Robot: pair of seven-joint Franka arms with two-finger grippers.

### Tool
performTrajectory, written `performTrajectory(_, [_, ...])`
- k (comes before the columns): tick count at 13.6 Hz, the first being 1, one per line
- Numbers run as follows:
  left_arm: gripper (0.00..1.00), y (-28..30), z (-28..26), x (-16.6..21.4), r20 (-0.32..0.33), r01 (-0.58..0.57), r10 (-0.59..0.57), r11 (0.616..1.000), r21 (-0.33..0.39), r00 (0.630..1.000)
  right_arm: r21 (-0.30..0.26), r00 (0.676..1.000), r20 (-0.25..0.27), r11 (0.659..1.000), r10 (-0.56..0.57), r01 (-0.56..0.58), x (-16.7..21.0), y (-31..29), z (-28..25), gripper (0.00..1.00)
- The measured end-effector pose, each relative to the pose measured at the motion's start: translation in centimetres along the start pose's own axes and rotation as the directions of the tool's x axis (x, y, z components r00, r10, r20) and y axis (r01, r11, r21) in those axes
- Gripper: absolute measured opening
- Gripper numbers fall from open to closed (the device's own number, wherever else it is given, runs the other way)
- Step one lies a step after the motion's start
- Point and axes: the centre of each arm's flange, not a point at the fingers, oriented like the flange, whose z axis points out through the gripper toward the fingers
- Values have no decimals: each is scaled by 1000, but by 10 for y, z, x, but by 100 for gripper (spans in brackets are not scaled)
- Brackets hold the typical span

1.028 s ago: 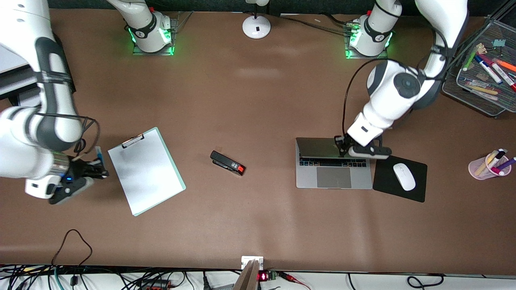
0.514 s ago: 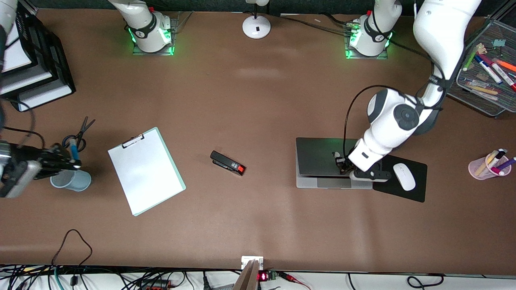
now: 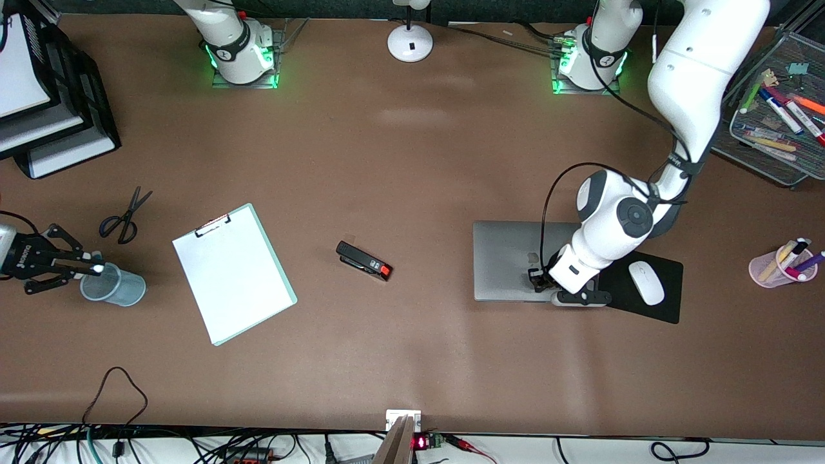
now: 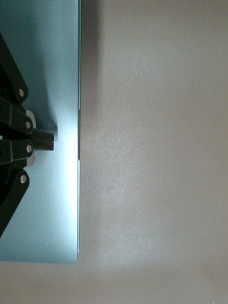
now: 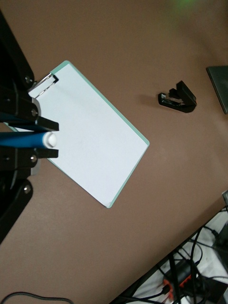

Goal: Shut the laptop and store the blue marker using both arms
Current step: 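Drop the marker into the cup while the left gripper lowers the lid, then press the laptop lid shut with the left gripper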

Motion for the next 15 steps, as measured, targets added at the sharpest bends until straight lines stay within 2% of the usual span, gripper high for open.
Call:
performTrajectory(2, [1,-2,17,-4,-4,4,-4,1000,-8,1000,-18,995,-46,996,-88,87,-8,6,5,18])
performTrajectory(6, [1,1,17,-2,-13,2,-2,1000,-4,1000,-99,976,-42,973,-215,210,-15,13,-7,18])
performTrajectory(8, [1,1,16,-1,-17,3,-3,1000,-3,1000,-128,964,-73,961,-257,246,-18,14,-11,18])
performTrajectory(10, [1,-1,12,3,-22,-5,5,1000,3,1000,-145,962,-107,961,-251,235,-34,17,-10,18])
performTrajectory(12, [1,5,-6,10,16,-18,18,1000,25,1000,-157,960,-147,964,-239,216,-65,21,-4,18])
performTrajectory(15, [1,22,-75,16,109,-51,41,995,86,993,-160,955,-202,969,-218,188,-106,26,14,18])
